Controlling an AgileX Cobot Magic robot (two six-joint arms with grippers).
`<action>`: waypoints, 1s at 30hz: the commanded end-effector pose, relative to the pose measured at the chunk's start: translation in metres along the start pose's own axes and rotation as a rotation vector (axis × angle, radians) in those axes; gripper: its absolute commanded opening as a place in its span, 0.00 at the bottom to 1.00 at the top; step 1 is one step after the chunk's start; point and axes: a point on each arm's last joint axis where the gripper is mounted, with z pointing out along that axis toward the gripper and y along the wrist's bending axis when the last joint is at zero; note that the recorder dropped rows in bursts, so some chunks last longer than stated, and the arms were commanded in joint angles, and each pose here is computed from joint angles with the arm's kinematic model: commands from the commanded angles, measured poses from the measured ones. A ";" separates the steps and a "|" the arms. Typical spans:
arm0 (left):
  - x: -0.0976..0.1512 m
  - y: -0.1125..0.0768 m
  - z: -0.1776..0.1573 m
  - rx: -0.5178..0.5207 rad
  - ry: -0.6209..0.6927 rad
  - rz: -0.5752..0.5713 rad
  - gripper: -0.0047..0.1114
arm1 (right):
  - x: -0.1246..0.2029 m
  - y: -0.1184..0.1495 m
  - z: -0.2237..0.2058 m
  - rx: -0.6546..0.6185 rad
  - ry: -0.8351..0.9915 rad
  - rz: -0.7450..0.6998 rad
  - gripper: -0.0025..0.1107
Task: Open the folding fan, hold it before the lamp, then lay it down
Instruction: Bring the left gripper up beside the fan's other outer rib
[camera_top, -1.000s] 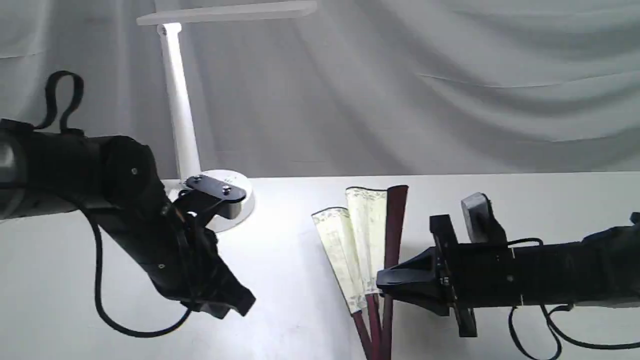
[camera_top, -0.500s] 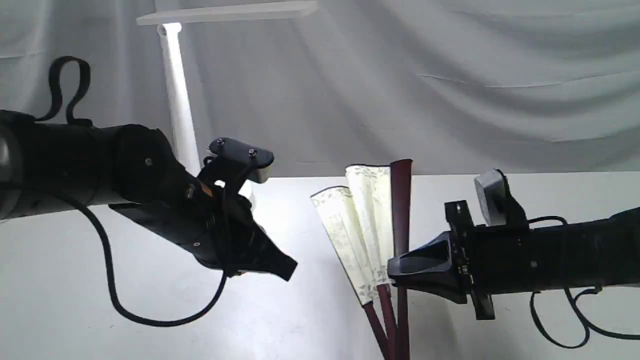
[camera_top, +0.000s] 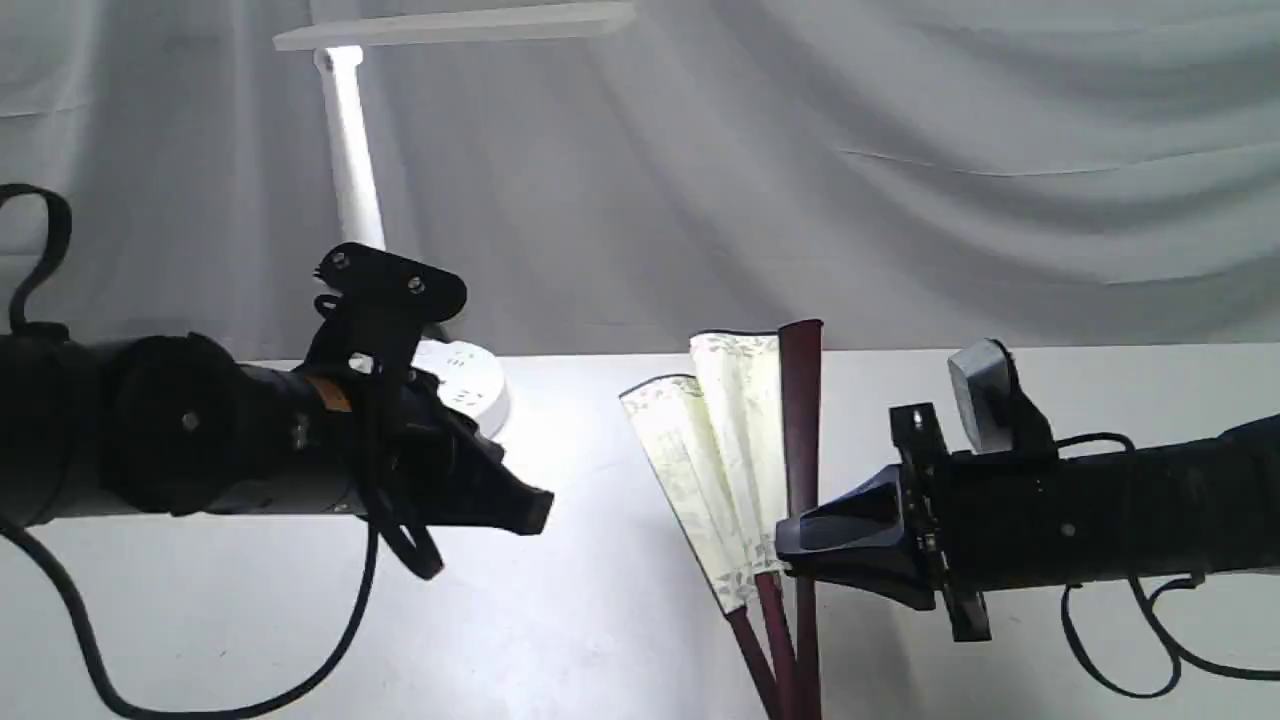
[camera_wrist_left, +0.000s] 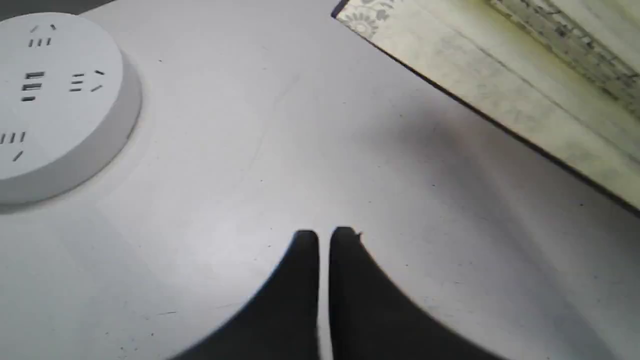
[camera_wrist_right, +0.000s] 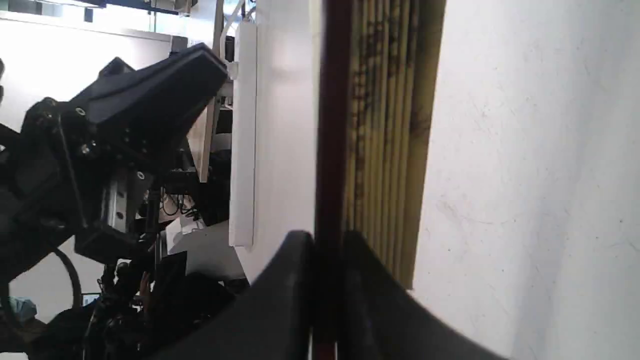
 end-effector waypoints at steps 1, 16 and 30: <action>0.007 0.001 -0.002 -0.036 -0.060 -0.015 0.04 | 0.001 0.004 -0.002 -0.021 0.000 -0.015 0.02; 0.006 -0.010 -0.003 -0.049 -0.273 -0.074 0.04 | 0.001 0.004 -0.002 -0.019 0.005 -0.020 0.02; 0.028 -0.026 -0.011 0.098 -0.522 -0.269 0.04 | 0.002 0.004 -0.002 -0.016 0.012 -0.023 0.02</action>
